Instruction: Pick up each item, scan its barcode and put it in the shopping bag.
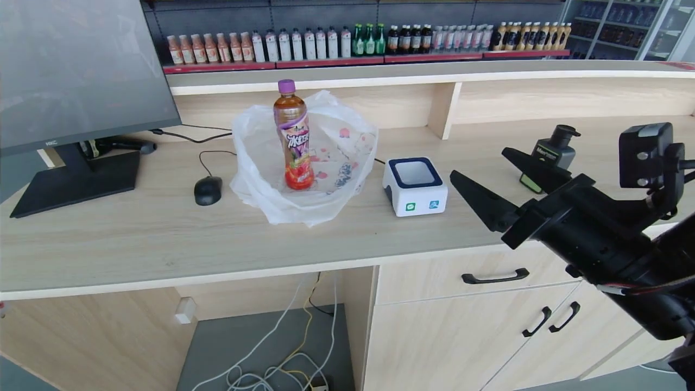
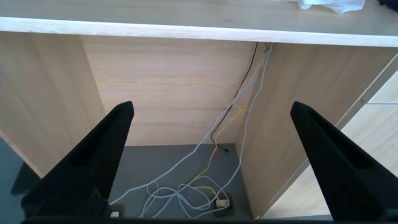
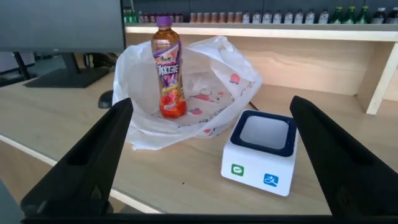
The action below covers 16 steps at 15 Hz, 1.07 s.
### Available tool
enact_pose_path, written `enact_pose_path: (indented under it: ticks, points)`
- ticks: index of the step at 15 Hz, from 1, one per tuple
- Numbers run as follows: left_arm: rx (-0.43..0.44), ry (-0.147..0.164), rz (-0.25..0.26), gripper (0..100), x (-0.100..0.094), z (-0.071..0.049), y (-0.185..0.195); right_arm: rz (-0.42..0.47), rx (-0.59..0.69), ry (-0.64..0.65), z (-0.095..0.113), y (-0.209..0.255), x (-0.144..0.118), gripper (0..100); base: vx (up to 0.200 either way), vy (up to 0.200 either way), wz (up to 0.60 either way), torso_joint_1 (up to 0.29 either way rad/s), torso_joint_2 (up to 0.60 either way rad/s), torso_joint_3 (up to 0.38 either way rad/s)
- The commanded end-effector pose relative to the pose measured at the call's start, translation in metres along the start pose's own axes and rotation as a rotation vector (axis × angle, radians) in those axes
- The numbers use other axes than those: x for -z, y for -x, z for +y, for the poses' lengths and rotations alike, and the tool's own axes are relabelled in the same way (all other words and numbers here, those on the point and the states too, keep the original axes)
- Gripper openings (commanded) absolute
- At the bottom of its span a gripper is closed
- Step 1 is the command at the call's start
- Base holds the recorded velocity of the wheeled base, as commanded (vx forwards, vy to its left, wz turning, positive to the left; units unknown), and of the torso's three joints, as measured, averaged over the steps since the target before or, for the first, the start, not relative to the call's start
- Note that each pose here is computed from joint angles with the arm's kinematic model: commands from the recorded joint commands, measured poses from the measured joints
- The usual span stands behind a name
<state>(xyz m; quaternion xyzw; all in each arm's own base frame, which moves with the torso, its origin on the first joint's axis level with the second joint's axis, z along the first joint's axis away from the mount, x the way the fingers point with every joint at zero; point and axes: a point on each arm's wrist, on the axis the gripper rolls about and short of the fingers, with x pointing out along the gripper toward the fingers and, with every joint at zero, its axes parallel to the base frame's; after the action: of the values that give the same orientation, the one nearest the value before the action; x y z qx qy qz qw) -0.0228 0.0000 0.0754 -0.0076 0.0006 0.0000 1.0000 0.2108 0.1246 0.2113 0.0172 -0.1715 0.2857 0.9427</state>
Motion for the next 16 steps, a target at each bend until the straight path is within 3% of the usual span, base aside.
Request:
enact_pose_path:
  ticks: [1, 16]
  points:
    - [0.0, 0.0, 0.0, 100, 0.0, 0.0, 0.0, 0.009, -0.001, 0.005, 0.0, -0.001, 0.003, 100, 0.0, -0.2, 0.0, 0.007, 0.0, 0.002]
    - [0.0, 0.002, 0.0, 100, 0.0, 0.0, 0.0, 0.068, -0.056, 0.027, 0.006, -0.01, 0.024, 100, 0.0, -0.187, 0.0, 0.002, 0.0, 0.001]
